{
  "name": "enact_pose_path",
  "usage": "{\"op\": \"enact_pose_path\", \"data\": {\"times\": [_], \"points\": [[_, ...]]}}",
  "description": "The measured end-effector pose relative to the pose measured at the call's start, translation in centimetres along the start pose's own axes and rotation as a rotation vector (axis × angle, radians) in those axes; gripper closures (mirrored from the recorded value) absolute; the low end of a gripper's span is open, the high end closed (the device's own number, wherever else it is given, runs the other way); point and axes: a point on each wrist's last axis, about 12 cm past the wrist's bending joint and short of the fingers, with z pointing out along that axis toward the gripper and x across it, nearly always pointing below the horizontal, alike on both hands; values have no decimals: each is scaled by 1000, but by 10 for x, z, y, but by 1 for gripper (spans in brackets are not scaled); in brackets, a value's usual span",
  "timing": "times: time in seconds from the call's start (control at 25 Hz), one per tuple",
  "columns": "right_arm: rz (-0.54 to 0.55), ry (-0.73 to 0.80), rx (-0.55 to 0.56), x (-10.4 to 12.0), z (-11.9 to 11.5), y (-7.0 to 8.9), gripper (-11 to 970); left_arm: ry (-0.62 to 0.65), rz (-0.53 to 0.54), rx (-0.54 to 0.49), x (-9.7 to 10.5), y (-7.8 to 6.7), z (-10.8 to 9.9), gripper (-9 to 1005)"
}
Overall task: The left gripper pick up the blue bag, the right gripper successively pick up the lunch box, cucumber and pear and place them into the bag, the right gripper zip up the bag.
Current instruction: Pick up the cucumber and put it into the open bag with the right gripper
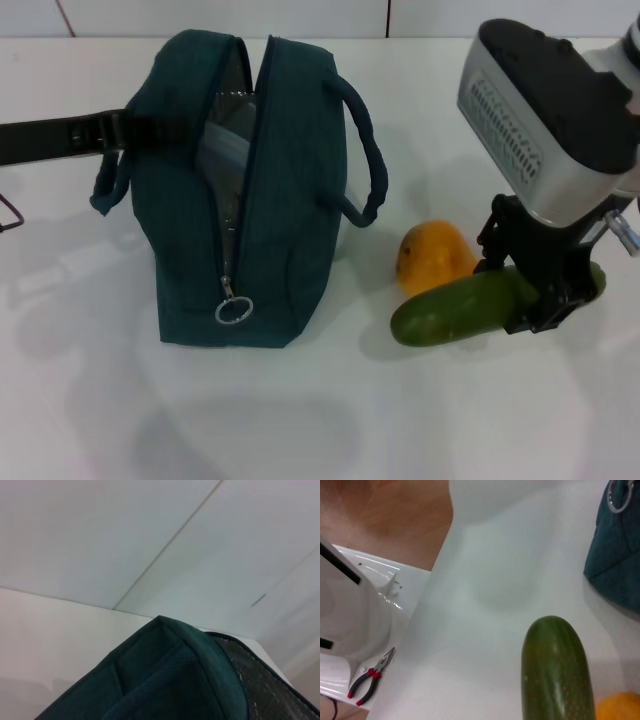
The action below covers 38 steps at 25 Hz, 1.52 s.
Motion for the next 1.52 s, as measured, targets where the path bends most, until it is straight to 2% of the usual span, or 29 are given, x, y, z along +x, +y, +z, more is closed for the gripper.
{"op": "enact_pose_path", "data": {"times": [0.24,0.44,0.48,0.52,0.68,0.8,0.88,1.0,1.08,1.12,1.32,1.52], "points": [[28,-51,52,7,-14,6,378,-26,-22,-17,2,6,-4,964],[24,-181,175,8,-45,12,370,-24,-37,-12,5,9,-2,964],[34,-284,259,8,-65,12,369,-23,-37,-10,5,9,-1,964],[34,-284,259,8,-65,12,367,-23,-37,-10,5,9,-1,964],[81,-558,467,14,-102,7,361,-17,-31,0,4,7,1,964],[102,-743,591,21,-114,2,356,-12,-21,6,3,5,2,965],[105,-820,637,23,-113,-4,353,-10,-18,10,2,4,3,965],[116,-930,642,24,-104,-16,349,-3,-10,18,0,2,6,965],[127,-1049,612,26,-91,-29,346,11,2,34,-1,-2,11,965],[127,-1049,612,26,-91,-29,344,11,2,34,-1,-2,11,965],[192,-1220,519,25,-60,-53,337,15,17,73,-3,-8,15,965],[232,-1277,474,26,-36,-61,329,-4,18,87,-4,-9,14,965]]}}
